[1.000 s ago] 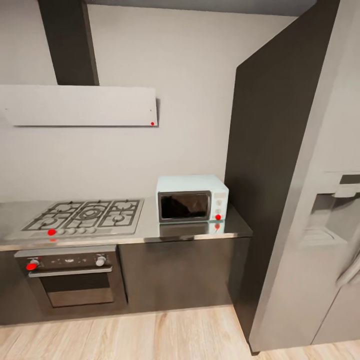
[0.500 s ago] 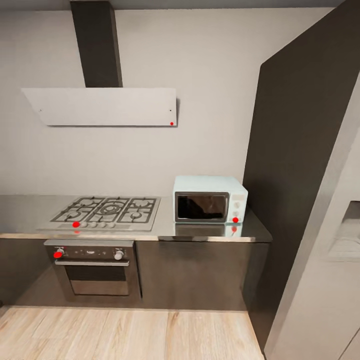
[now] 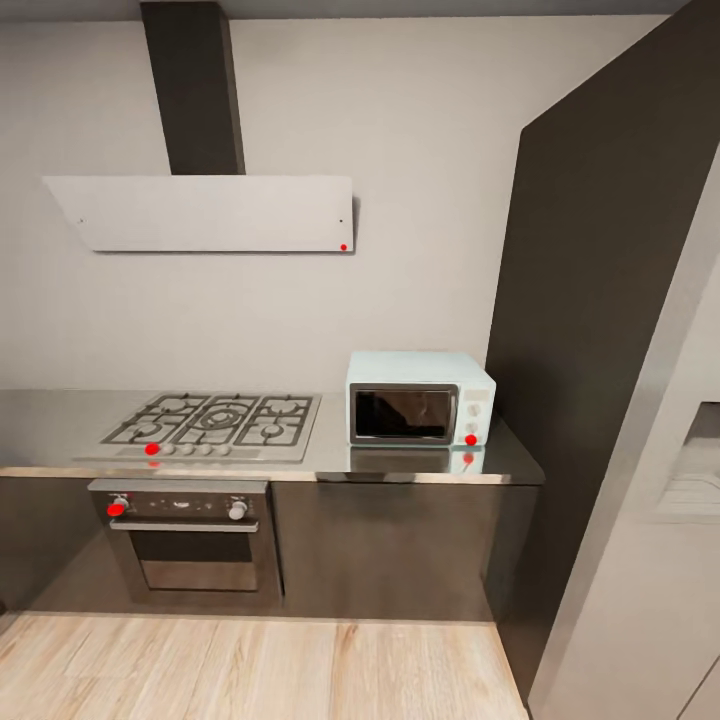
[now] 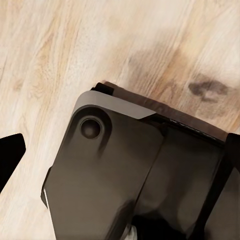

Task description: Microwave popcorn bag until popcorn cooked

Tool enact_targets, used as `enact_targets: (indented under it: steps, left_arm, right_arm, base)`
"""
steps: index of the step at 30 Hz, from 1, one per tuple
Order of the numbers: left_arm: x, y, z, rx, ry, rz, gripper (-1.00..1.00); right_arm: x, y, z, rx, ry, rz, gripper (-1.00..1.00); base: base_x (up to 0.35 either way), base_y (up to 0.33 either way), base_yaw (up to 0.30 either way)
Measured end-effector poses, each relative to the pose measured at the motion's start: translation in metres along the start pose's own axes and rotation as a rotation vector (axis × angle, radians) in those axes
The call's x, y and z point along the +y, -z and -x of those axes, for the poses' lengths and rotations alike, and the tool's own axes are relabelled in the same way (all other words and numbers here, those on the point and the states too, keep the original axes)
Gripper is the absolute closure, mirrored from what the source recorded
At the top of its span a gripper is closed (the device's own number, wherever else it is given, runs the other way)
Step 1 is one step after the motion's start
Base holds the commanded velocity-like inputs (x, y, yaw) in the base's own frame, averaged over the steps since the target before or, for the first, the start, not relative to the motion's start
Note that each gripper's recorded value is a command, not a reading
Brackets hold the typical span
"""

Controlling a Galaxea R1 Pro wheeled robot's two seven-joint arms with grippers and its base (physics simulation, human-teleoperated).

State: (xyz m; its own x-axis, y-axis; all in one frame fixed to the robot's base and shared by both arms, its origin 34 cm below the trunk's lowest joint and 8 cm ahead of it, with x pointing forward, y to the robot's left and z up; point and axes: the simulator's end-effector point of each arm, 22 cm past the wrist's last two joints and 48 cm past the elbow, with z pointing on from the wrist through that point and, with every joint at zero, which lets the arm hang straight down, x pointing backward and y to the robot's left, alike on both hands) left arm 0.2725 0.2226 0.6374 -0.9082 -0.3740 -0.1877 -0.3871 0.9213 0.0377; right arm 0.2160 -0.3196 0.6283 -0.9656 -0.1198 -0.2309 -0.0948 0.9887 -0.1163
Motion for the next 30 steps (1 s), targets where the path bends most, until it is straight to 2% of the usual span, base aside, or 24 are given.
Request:
enact_targets:
  steps: [5, 9, 12, 13, 15, 17, 23, 24, 25, 26, 28, 29, 30]
  left_arm:
    - [0.001, 0.000, 0.000, 0.002, 0.009, 0.001, -1.00]
    - [0.002, 0.000, -0.001, 0.005, 0.019, 0.004, -1.00]
    - [0.002, 0.000, -0.001, 0.006, 0.022, 0.005, -1.00]
    - [0.002, 0.000, -0.001, 0.007, 0.026, 0.005, -1.00]
    - [0.002, 0.000, -0.002, 0.007, 0.028, 0.006, -1.00]
    - [0.002, 0.000, -0.002, 0.008, 0.029, 0.006, -1.00]
    - [0.002, 0.000, -0.002, 0.008, 0.030, 0.006, -1.00]
    - [0.002, 0.000, -0.002, 0.008, 0.030, 0.006, -1.00]
    - [0.002, 0.000, -0.002, 0.008, 0.030, 0.006, -1.00]
    - [0.002, 0.000, -0.001, 0.008, 0.029, 0.006, -1.00]
    - [0.002, 0.000, -0.001, 0.007, 0.028, 0.005, -1.00]
    - [0.002, 0.000, -0.001, 0.007, 0.028, 0.005, -1.00]
    - [0.002, 0.000, -0.001, 0.007, 0.027, 0.005, -1.00]
  right_arm:
    - [0.002, 0.000, -0.001, 0.007, 0.002, 0.004, -1.00]
    - [0.015, 0.000, 0.004, -0.007, 0.002, 0.029, -1.00]
    - [0.034, 0.000, 0.053, -0.100, -0.001, 0.032, -1.00]
    - [0.035, 0.003, 0.096, -0.163, -0.004, 0.016, -1.00]
    - [0.030, 0.010, 0.136, -0.203, -0.005, -0.004, -1.00]
    - [0.031, 0.021, 0.170, -0.221, -0.006, 0.010, -1.00]
    - [0.058, 0.072, 0.261, -0.223, -0.058, 0.182, -1.00]
    - [0.057, 0.091, 0.298, -0.240, -0.074, 0.213, -1.00]
    - [0.051, 0.114, 0.345, -0.286, -0.083, 0.226, -1.00]
    - [0.047, 0.126, 0.366, -0.305, -0.089, 0.231, -1.00]
    - [0.035, 0.172, 0.443, -0.387, -0.099, 0.237, -1.00]
    - [0.033, 0.183, 0.459, -0.401, -0.104, 0.238, -1.00]
    - [0.027, 0.208, 0.493, -0.443, -0.110, 0.239, -1.00]
  base:
    - [0.000, 0.000, 0.000]
    - [0.000, 0.000, 0.000]
    - [0.000, 0.000, 0.000]
    - [0.000, 0.000, 0.000]
    - [0.000, 0.000, 0.000]
    - [0.000, 0.000, 0.000]
    - [0.000, 0.000, 0.000]
    - [0.000, 0.000, 0.000]
    - [0.000, 0.000, 0.000]
    - [0.000, 0.000, 0.000]
    - [0.000, 0.000, 0.000]
    - [0.000, 0.000, 0.000]
    - [0.000, 0.000, 0.000]
